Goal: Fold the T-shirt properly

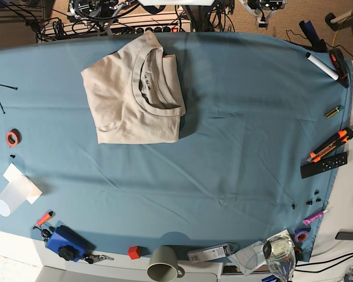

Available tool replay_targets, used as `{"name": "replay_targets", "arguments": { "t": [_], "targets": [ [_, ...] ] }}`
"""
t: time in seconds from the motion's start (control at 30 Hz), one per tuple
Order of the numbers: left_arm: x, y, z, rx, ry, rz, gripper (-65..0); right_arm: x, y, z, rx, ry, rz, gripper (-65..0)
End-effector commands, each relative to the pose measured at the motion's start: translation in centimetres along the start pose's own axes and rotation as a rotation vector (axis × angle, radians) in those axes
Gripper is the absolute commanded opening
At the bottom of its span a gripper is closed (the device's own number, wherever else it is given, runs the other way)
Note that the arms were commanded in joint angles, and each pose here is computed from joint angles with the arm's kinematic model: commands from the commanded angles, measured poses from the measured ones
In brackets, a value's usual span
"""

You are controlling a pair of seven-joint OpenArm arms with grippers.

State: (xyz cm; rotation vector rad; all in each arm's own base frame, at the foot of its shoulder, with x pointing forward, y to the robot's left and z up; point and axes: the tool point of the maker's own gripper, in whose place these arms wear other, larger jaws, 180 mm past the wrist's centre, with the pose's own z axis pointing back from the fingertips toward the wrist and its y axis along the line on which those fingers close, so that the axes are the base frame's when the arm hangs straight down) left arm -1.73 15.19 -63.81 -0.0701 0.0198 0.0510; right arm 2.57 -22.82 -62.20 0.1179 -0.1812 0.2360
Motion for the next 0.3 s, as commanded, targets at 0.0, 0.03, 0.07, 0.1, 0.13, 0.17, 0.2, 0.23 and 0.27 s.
{"name": "replay_targets", "arguments": {
  "t": [0.0, 0.03, 0.07, 0.1, 0.13, 0.17, 0.2, 0.23, 0.27],
  "targets": [
    [-0.1, 0.4, 0.1, 0.011, -0.004, -0.015, -65.0, 0.3, -1.0, 0.4, -0.011, -0.015, 0.005, -65.0],
    [0.0, 0.6, 0.1, 0.018, -0.006, -0.034, -65.0, 0.4, -1.1, 0.4, -0.013, -0.017, 0.006, -65.0],
    [0.2, 0.7, 0.2, 0.024, -0.016, -0.05, -65.0, 0.4, -1.1, 0.4, -0.013, -0.018, 0.005, -65.0],
    [0.4, 0.8, 0.2, 0.029, -0.027, -0.065, -65.0, 0.4, -1.2, 0.4, -0.013, -0.017, 0.006, -65.0],
    [0.8, 0.8, 0.2, 0.032, -0.047, -0.078, -65.0, 0.4, -1.2, 0.4, -0.012, -0.017, 0.006, -65.0],
    [1.1, 0.8, 0.2, 0.034, -0.067, -0.085, -65.0, 0.4, -1.2, 0.4, -0.012, -0.017, 0.007, -65.0],
    [1.7, 0.8, 0.2, 0.033, -0.098, -0.088, -65.0, 0.4, -1.2, 0.4, -0.012, -0.017, 0.006, -65.0],
    [2.2, 0.7, 0.3, 0.031, -0.131, -0.088, -65.0, 0.4, -1.2, 0.4, -0.012, -0.018, 0.006, -65.0],
    [2.8, 0.6, 0.4, 0.029, -0.164, -0.089, -65.0, 0.4, -1.2, 0.4, -0.012, -0.019, 0.006, -65.0]
  ]
}}
